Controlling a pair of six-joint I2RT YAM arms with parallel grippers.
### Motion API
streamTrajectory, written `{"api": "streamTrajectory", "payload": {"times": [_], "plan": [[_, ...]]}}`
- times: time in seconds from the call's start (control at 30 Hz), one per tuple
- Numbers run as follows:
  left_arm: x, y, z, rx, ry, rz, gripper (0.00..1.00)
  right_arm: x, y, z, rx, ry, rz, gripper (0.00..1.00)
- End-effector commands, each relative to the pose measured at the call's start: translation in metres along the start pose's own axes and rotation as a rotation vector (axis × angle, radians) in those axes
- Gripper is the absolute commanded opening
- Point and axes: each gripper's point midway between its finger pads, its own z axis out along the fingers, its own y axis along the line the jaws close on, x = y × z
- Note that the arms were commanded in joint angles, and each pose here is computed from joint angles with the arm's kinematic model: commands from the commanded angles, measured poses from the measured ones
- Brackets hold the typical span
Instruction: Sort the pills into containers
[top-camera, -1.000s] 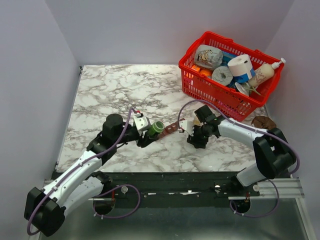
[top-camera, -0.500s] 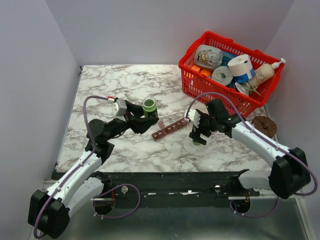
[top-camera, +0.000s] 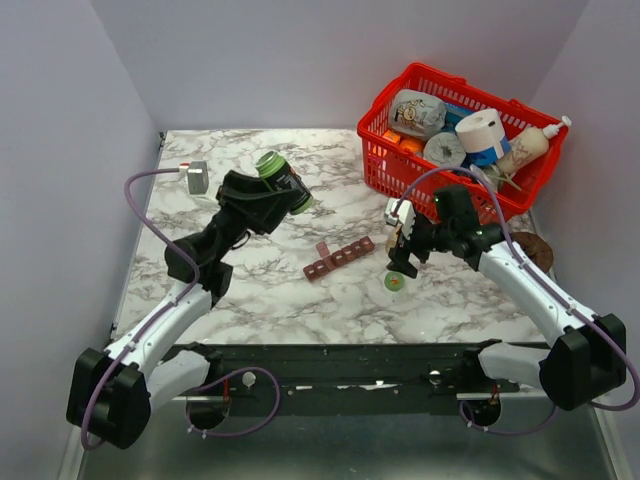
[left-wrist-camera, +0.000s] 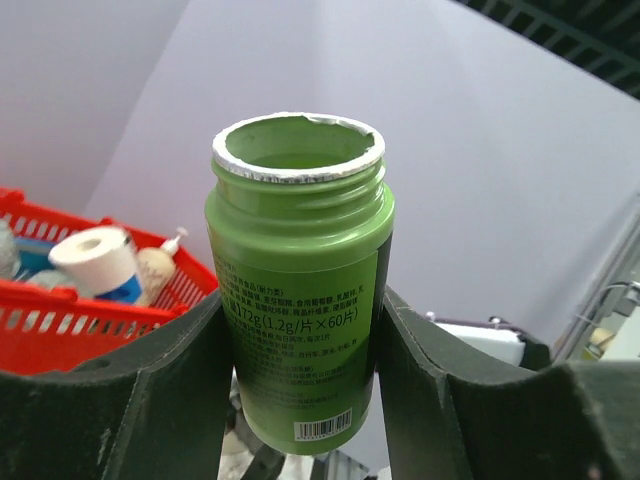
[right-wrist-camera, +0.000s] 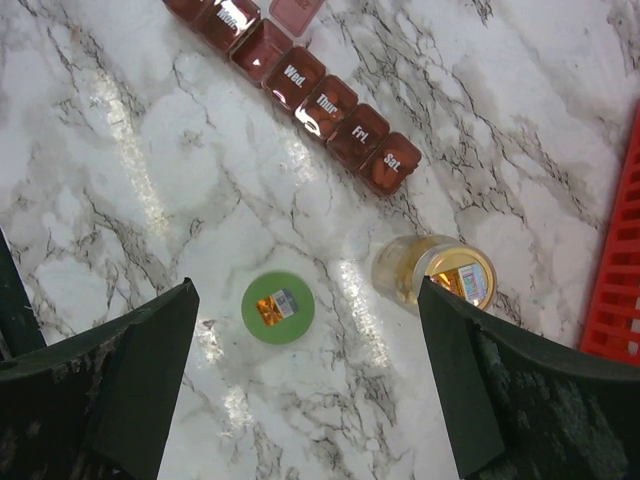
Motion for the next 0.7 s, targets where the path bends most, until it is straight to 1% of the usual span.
{"api": "streamTrajectory", "payload": {"times": [0.0,0.03,0.07,0.1,0.13,0.2,0.23,0.27,0.3,0.33,0.37,0.43,0.47,0.57,0.6,0.67], "plan": [[-0.058,-0.075,0.003,0.218,-0.144,-0.074,0.0,0.004,0.007,0.003,-0.039,-0.006,0.05,1.0],[-0.06,-0.074,0.004,0.246,-0.148,-0.115,0.0,0.006,0.007,0.003,-0.037,-0.002,0.051,1.0],[-0.067,-0.1,-0.001,0.369,-0.156,-0.108,0.0,0.007,0.007,0.004,-0.038,-0.001,0.055,1.0],[-0.066,-0.109,0.0,0.417,-0.117,-0.157,0.0,0.007,0.007,0.004,-0.038,-0.001,0.057,1.0],[-0.05,-0.124,0.008,0.505,0.047,-0.076,0.0,0.006,0.007,0.004,-0.038,-0.004,0.057,1.0],[-0.027,-0.124,0.015,0.512,0.249,0.043,0.0,0.006,0.006,0.005,-0.042,-0.004,0.062,1.0],[-0.016,-0.118,0.016,0.535,0.333,0.317,0.0,0.005,0.007,0.005,-0.046,-0.008,0.063,1.0],[-0.002,-0.065,0.026,0.279,0.459,0.196,0.0,0.004,0.007,0.004,-0.045,-0.01,0.062,1.0],[0.002,-0.031,0.025,0.151,0.503,0.325,0.0,0.003,0.007,0.003,-0.041,-0.012,0.058,1.0],[-0.014,-0.016,0.036,0.102,0.535,0.688,0.0,0.004,0.007,0.002,-0.035,-0.01,0.055,1.0],[0.0,0.029,0.008,-0.154,0.673,0.615,0.0,0.004,0.006,0.002,-0.029,-0.01,0.051,1.0],[-0.014,0.056,-0.002,-0.311,0.758,0.714,0.0,0.006,0.006,0.001,-0.022,-0.009,0.051,1.0],[-0.01,0.075,-0.026,-0.413,0.865,0.763,0.0,0.007,0.006,0.001,-0.02,-0.008,0.051,1.0],[-0.001,0.092,-0.053,-0.488,0.957,0.83,0.0,0.007,0.003,0.001,-0.014,-0.004,0.052,1.0],[-0.006,0.103,-0.064,-0.555,0.982,0.897,0.0,0.006,0.002,0.001,-0.013,-0.004,0.051,1.0],[0.002,0.114,-0.088,-0.607,1.047,0.931,0.0,0.006,0.001,0.001,-0.01,-0.003,0.054,1.0]]}}
